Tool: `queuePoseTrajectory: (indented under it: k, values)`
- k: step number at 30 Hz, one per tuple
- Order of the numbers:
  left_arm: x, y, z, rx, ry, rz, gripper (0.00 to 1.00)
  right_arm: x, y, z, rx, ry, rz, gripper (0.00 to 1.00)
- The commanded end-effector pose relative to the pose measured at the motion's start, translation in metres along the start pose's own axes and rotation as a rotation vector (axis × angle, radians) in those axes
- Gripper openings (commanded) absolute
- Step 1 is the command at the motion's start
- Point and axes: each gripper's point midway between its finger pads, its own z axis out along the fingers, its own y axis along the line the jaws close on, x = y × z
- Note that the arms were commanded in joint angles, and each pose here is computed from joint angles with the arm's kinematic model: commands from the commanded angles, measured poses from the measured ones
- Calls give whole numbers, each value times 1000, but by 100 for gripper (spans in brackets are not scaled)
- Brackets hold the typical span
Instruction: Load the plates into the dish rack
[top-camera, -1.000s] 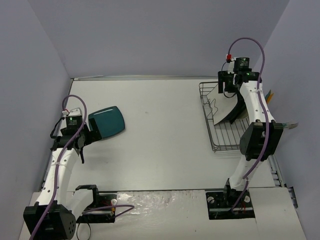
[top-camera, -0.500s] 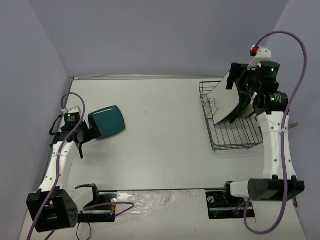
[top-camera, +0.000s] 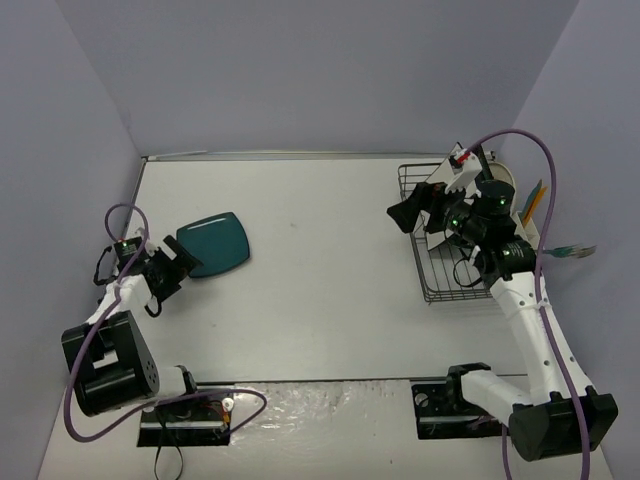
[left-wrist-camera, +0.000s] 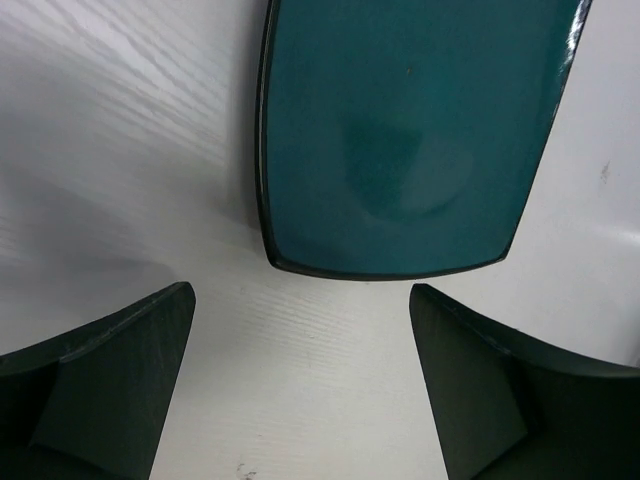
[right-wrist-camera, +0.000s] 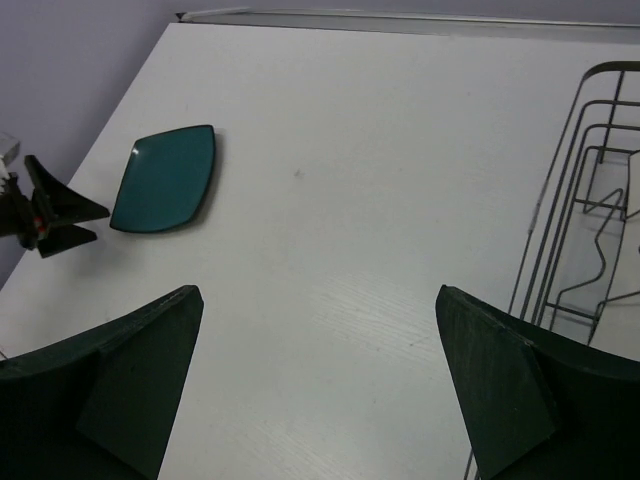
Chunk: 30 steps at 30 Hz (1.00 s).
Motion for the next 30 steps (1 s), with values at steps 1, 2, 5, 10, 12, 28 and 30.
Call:
queuePoseTrajectory:
  k: [1,2,5,10,12,28,30]
  values:
    - [-16,-23,14,152,-70,-105,85,-32,34,-9,-151,-138,-62,100]
    - [-14,-22,17,161,-72,-124,84,-30,35,-8,-159,-134,-59,100]
    - [-7,-15,27,168,-80,-195,83,-22,36,-5,-176,-118,-46,100]
    - [0,-8,42,183,-98,-274,80,-15,38,-2,-194,-98,-31,100]
    - [4,-3,48,181,-99,-307,79,-15,40,-2,-198,-98,-32,100]
    - [25,13,82,250,-107,-435,10,8,47,9,-233,-41,14,100]
    - [23,10,81,265,-110,-433,0,10,49,11,-241,-37,23,100]
